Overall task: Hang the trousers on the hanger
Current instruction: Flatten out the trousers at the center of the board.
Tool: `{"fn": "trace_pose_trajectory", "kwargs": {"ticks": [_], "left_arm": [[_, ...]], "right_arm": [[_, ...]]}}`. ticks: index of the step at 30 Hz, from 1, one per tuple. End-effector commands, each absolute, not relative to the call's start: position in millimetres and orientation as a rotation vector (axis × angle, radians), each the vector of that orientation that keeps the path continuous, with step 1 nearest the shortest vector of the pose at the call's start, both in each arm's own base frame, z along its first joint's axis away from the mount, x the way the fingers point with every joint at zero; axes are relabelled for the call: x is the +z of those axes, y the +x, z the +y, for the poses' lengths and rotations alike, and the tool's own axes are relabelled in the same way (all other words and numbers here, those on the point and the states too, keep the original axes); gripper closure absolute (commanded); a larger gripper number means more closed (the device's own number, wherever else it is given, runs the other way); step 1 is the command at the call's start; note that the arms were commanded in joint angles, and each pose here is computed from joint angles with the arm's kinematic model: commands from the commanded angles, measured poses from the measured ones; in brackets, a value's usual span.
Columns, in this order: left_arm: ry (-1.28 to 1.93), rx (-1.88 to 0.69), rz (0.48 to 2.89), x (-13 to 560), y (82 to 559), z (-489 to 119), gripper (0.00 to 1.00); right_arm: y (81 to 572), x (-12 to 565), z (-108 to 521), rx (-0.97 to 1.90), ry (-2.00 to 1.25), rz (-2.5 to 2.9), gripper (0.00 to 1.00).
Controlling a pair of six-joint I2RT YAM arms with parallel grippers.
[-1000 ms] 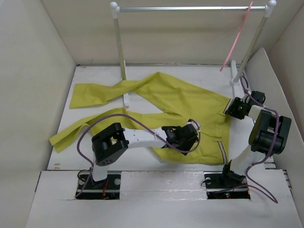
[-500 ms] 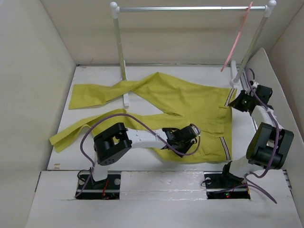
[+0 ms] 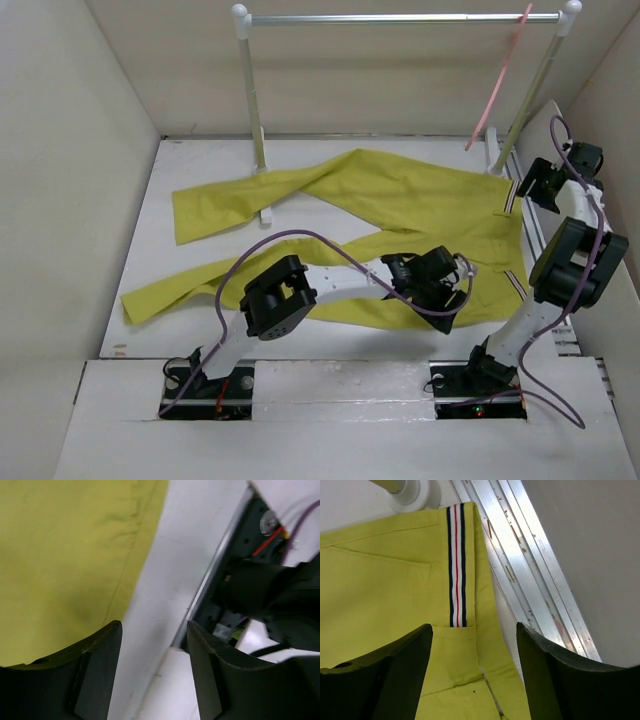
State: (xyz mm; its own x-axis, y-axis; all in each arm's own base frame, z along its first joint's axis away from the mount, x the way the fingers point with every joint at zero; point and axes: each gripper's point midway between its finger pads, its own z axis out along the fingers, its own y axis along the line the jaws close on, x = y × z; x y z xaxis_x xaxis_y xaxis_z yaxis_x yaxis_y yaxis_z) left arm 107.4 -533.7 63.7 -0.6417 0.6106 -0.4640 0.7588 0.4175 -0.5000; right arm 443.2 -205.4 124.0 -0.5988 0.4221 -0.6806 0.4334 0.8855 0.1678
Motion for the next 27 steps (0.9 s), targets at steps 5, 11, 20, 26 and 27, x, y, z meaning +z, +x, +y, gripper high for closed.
{"fn": "trace_pose_trajectory", "kwargs": {"ticks": [5, 11, 20, 26, 27], "left_arm": [[0.878, -0.872, 2.328, 155, 174, -501, 0.51], [-0.096, -0.556, 2.294, 178, 331, -288, 0.51], [-1.043, -0.554, 2.013, 152, 396, -24, 0.46], [-1.328, -0.449, 2.032, 97, 400, 44, 0.44], [-1.339, -0.449, 2.049, 90, 400, 43, 0.44]], "right_arm": [[418, 188, -101, 0.127, 0.372, 2.148, 0.36], [343, 182, 71, 0.448, 0.019, 2.073, 1.0], [225, 149, 247, 0.714, -0.667, 2.105, 0.57], [203, 146, 290, 0.752, -0.838, 2.105, 0.44], [204, 141, 289, 0.731, -0.845, 2.123, 0.43]]}}
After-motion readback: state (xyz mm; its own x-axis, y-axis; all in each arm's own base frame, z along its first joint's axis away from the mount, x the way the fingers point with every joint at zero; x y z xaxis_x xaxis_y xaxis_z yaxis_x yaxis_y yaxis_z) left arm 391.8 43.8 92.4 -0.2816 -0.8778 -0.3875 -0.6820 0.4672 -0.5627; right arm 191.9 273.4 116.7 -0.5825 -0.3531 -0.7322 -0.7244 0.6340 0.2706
